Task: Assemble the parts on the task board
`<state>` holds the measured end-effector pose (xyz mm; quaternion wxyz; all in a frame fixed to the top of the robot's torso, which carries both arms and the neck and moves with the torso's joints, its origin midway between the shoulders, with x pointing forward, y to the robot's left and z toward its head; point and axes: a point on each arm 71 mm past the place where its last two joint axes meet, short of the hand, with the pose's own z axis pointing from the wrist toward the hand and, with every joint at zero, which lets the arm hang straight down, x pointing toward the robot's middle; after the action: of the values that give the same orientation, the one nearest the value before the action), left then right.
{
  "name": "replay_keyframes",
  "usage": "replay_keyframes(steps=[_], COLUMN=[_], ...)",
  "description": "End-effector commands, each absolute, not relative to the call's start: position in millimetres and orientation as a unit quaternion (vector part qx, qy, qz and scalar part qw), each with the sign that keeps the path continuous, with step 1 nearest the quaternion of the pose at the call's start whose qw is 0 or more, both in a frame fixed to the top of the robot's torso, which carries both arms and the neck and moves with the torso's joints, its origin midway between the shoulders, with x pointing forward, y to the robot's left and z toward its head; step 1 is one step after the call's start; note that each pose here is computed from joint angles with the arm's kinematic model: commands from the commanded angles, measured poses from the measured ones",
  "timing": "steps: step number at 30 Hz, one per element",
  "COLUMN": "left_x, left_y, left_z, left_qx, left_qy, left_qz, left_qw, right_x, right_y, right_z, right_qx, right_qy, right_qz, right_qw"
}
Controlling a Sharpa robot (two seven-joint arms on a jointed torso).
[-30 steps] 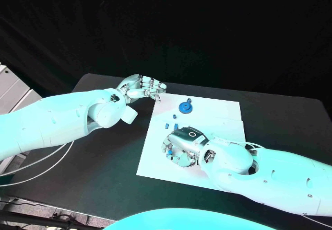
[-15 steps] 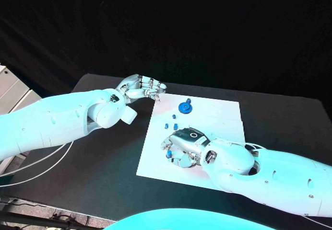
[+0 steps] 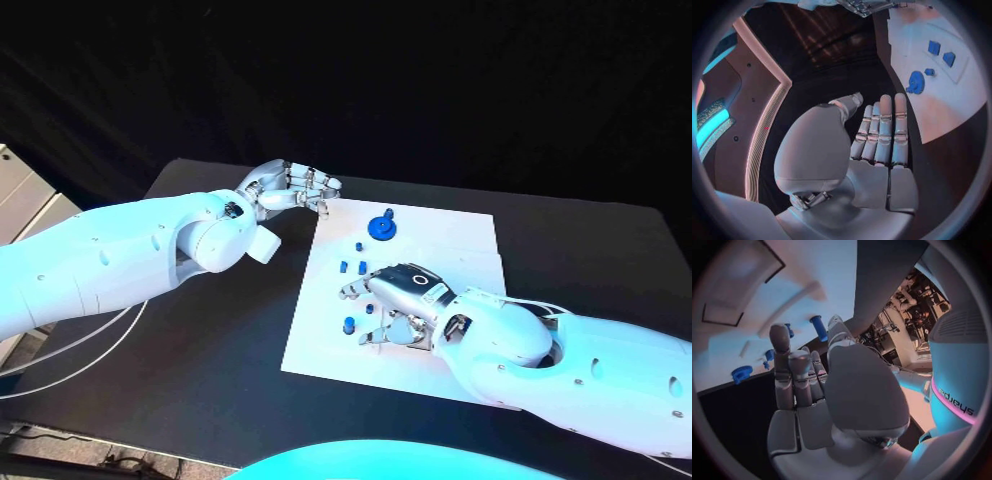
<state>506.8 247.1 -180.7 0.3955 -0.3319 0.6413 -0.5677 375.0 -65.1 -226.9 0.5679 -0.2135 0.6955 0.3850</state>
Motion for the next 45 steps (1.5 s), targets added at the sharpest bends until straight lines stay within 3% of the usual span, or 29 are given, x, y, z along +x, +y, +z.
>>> replay_keyframes(steps=[1, 7, 13, 23, 31, 45], left_x=[506.3, 505.2, 500.1, 489.3, 485.9, 484.1], left_y=[245.1, 248.2, 256.4, 255.8, 251.6, 246.6], left_z=[-179.8, -179.7, -180.5, -184.1, -185.4, -185.6], left_qx=[-0.328, -0.33, -0.338, -0.343, -0.342, -0.339], left_qy=[0.641, 0.637, 0.632, 0.628, 0.629, 0.63], left_qz=[-0.574, -0.575, -0.572, -0.577, -0.581, -0.586], left_qw=[0.391, 0.393, 0.399, 0.393, 0.387, 0.381], right_x=[379.7, 401.2, 414.7, 410.6, 390.6, 374.0], right_y=[-79.0, -132.4, -184.9, -261.7, -276.9, -256.6], right_z=[-214.6, -196.1, -185.9, -196.8, -206.6, -228.2], right_qx=[-0.169, -0.069, 0.03, 0.151, 0.164, 0.143], right_qy=[0.685, 0.705, 0.722, 0.787, 0.822, 0.845], right_qz=[0.42, 0.434, 0.421, 0.298, 0.224, 0.182], right_qw=[0.57, 0.557, 0.548, 0.519, 0.497, 0.482])
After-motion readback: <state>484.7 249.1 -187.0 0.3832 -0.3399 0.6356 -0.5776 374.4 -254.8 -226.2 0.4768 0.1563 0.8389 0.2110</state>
